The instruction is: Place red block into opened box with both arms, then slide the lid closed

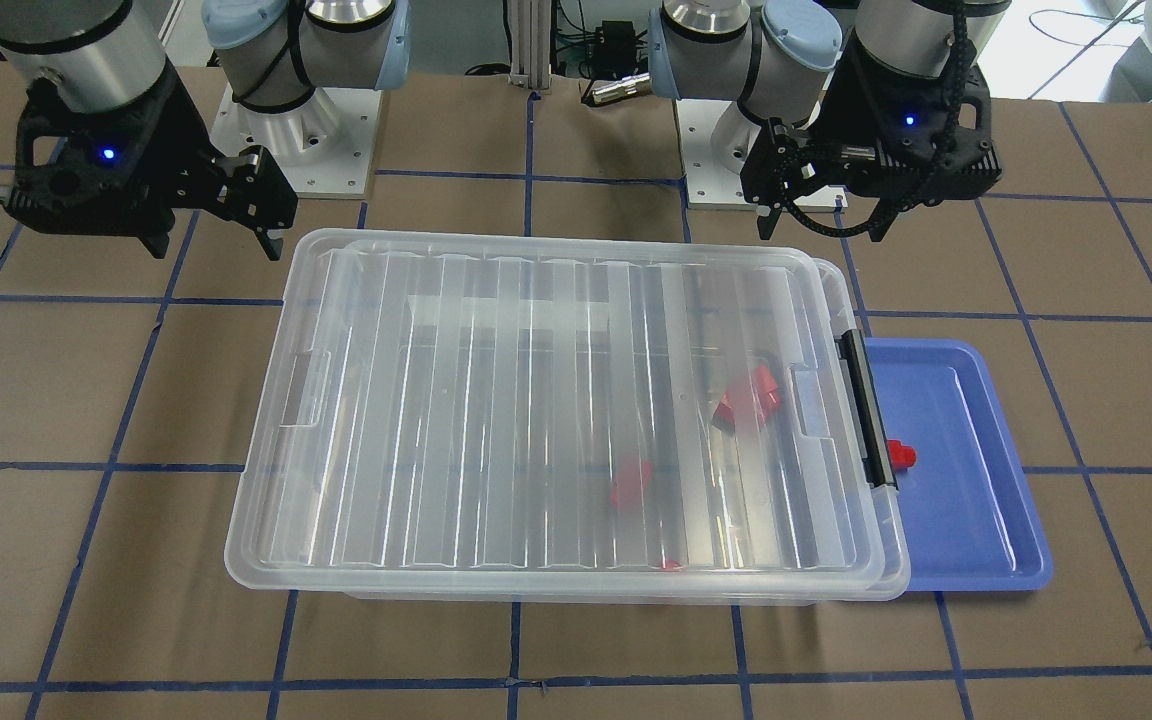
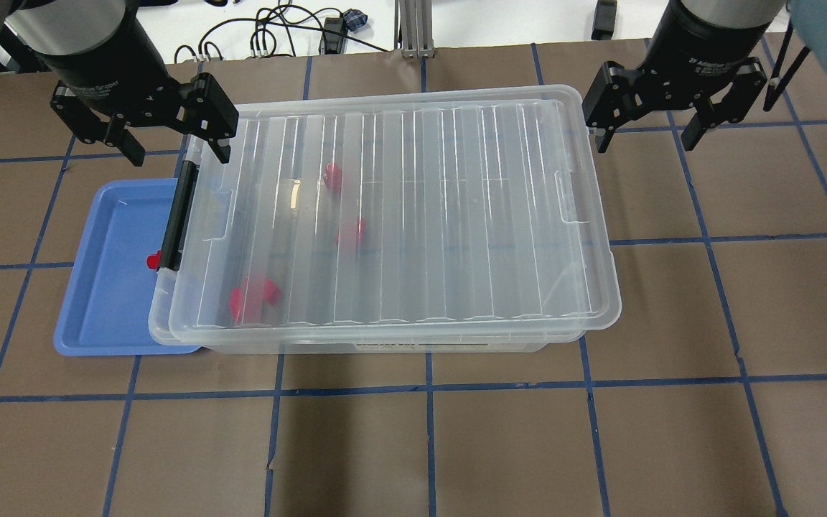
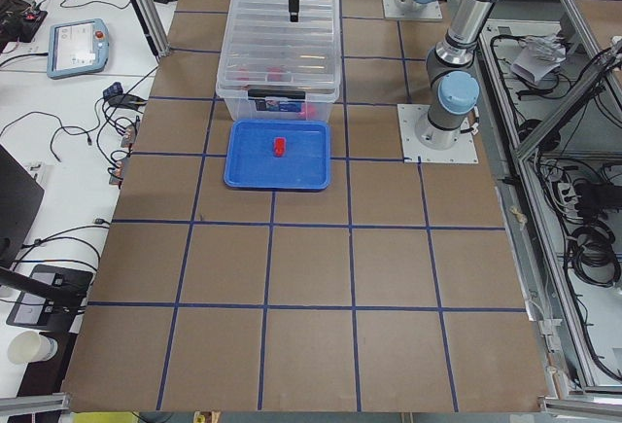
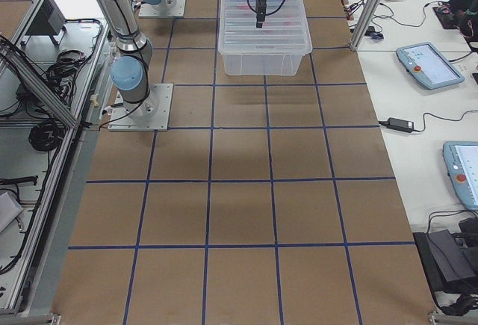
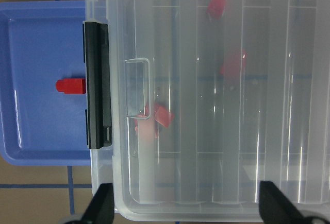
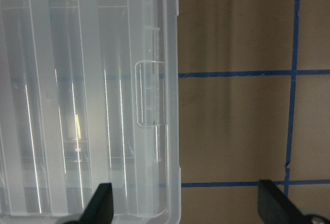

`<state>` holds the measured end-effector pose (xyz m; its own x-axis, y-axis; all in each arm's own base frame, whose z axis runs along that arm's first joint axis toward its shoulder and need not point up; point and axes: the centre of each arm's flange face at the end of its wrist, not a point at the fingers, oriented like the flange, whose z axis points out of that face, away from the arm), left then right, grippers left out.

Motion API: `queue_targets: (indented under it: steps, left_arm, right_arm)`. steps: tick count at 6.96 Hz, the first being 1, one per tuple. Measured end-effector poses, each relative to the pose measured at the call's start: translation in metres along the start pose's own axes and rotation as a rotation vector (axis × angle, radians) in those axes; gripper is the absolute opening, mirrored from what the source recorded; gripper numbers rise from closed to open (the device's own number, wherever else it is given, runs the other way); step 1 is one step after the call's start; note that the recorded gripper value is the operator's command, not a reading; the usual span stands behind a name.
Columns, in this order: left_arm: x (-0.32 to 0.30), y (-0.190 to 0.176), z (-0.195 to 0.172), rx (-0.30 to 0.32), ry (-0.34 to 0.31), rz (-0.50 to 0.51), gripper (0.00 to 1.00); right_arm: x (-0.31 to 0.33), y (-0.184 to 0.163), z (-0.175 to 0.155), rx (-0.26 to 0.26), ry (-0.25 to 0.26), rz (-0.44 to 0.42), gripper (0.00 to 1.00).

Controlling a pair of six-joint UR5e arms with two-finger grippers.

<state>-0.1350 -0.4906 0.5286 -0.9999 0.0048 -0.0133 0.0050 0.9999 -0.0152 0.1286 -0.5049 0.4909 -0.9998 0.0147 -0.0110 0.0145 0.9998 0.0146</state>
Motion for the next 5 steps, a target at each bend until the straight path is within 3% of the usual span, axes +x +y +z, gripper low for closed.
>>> queue_targets:
  steps: [3,5]
  left_arm:
    - [0.0,-0.005,0.013,-0.019,-0.002,0.014,1.0]
    - [-0.005,-0.015,0.029,-0.047,0.0,0.014,1.0]
  right_arm:
    - [0.002,-0.01,0.087,0.089,0.01,-0.02,1.0]
    - [0.007,-0.026,0.122,0.155,0.008,-0.028,1.0]
